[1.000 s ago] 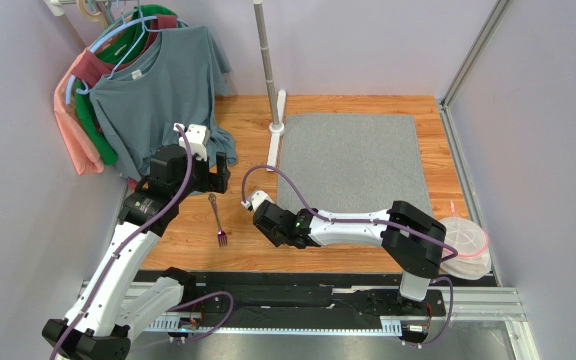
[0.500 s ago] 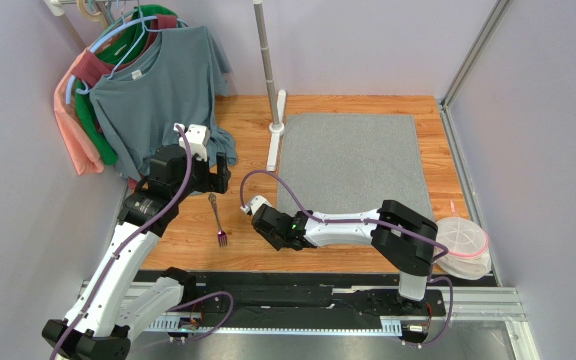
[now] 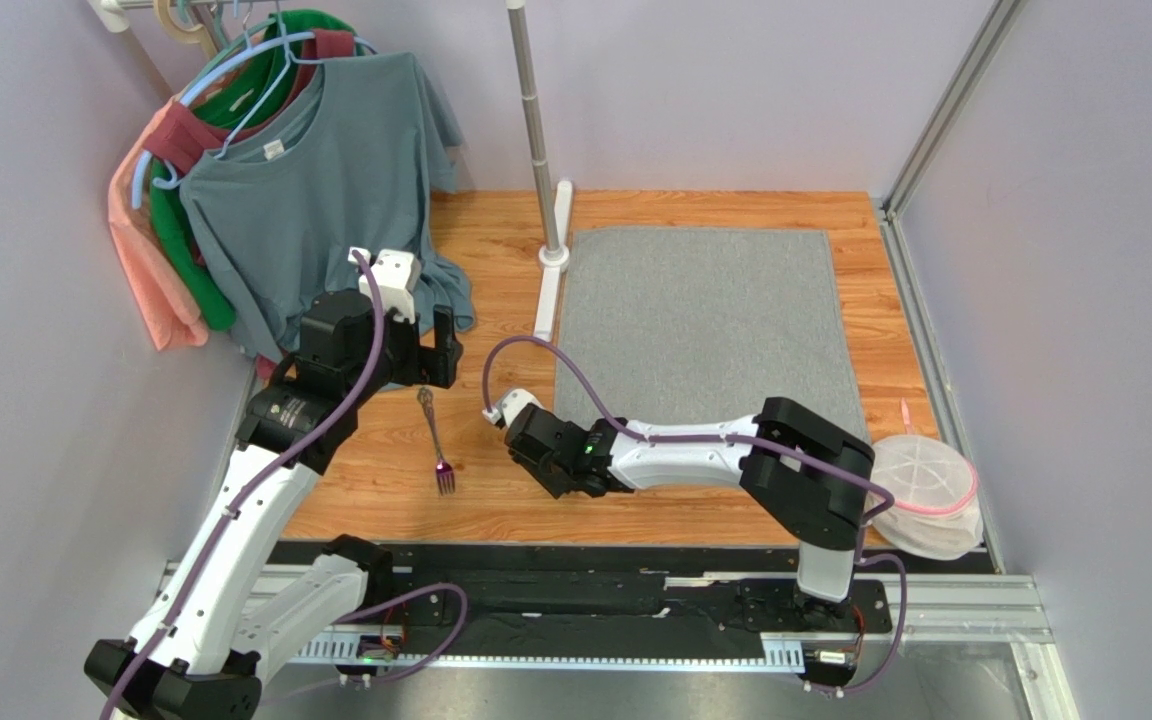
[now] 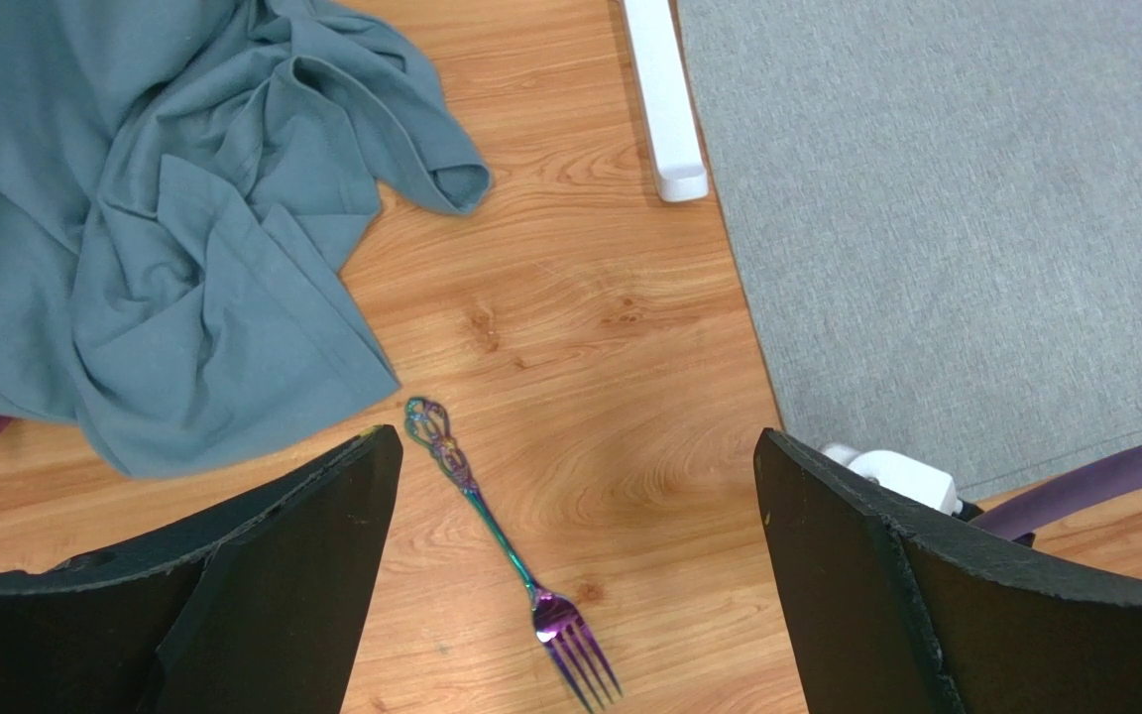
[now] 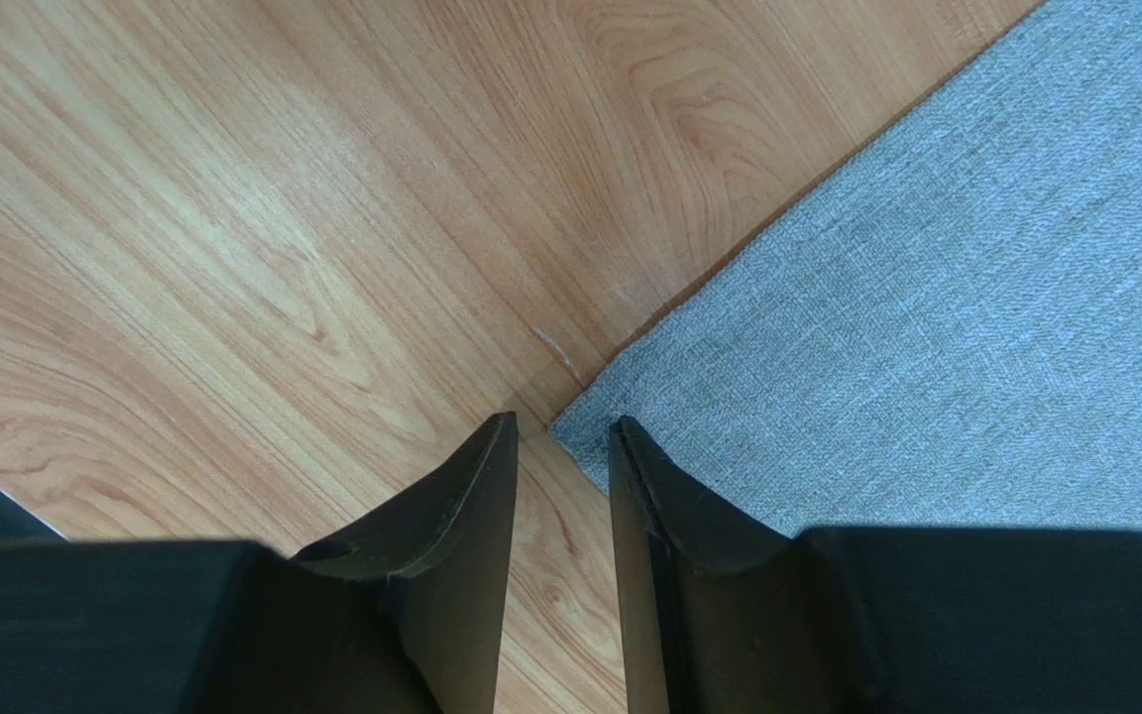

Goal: Fold the napkin, place the utensils inside, and roll it up
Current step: Fold the napkin

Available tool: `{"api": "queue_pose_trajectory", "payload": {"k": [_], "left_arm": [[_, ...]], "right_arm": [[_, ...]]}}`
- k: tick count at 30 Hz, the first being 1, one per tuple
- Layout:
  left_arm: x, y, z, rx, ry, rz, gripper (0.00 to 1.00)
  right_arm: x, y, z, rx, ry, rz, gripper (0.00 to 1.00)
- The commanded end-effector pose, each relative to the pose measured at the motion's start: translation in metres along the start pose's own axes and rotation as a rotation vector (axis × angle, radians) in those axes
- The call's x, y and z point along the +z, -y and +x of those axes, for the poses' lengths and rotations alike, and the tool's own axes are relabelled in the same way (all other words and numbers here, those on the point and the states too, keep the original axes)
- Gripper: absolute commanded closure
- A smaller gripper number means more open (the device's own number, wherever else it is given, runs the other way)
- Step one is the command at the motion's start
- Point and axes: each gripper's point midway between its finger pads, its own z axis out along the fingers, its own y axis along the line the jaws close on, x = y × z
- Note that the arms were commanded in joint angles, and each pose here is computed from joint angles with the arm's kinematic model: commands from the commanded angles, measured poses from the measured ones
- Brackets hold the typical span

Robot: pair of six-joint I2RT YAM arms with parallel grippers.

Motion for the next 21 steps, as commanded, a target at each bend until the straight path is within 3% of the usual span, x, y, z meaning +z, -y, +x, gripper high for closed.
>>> {"api": "queue_pose_trajectory", "payload": {"k": [1, 15, 21], "left_arm": [[-0.002, 0.004, -0.003, -0.002, 0.014, 0.018, 0.02], [-0.004, 0.003, -0.005, -0.002, 0.024, 0.013, 0.02], [-0.006, 0.002, -0.006, -0.003, 0.03, 0.011, 0.02]], "right_arm": [[0.009, -0.001, 0.007, 0.001, -0.033, -0.015, 0.68], [0.011, 0.007, 0.036, 0.037, -0.144, -0.017, 0.8], [0.012, 0.001, 0.032, 0.056, -0.144, -0.051, 0.95]]}}
